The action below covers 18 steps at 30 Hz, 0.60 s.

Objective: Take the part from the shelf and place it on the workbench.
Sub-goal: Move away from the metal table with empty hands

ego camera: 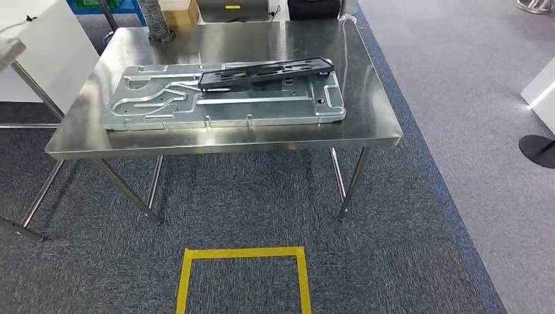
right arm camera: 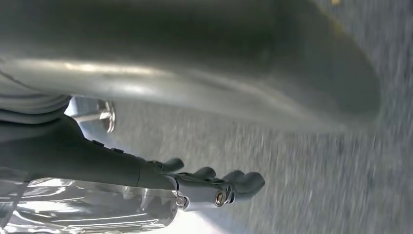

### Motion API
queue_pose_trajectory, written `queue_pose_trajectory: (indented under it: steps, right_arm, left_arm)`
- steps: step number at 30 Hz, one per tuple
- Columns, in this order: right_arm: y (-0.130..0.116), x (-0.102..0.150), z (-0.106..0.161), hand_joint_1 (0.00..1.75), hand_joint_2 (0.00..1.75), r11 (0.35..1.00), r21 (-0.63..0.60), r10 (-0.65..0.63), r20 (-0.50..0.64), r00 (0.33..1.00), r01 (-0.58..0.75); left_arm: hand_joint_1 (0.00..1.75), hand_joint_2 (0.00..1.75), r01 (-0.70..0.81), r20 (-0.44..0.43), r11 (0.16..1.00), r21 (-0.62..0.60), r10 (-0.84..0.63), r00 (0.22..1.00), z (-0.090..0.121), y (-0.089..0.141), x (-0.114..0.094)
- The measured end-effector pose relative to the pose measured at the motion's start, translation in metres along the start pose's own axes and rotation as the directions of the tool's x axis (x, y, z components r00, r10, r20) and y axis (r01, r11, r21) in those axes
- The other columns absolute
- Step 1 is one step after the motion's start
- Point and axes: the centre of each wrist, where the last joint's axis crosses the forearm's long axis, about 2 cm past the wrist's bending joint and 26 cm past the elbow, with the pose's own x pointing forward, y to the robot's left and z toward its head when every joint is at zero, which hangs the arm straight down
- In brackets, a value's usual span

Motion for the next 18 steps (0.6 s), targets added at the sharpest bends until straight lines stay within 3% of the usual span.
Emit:
queue_pose_trajectory:
  steps: [5, 18]
  right_arm:
    - [0.017, 0.004, 0.007, 0.0, 0.0, 0.995, 0.097, 0.019, 0.019, 1.0, -0.021]
    - [0.023, 0.01, 0.01, 0.0, 0.0, 0.989, 0.143, 0.044, 0.012, 0.999, -0.045]
  left_arm:
    - [0.0, 0.0, 0.001, -0.005, 1.0, -0.006, -0.001, 1.0, 0.0, -0.003, -0.001]
    - [0.0, 0.0, 0.007, -0.011, 1.0, -0.015, -0.007, 1.0, 0.002, -0.005, -0.003]
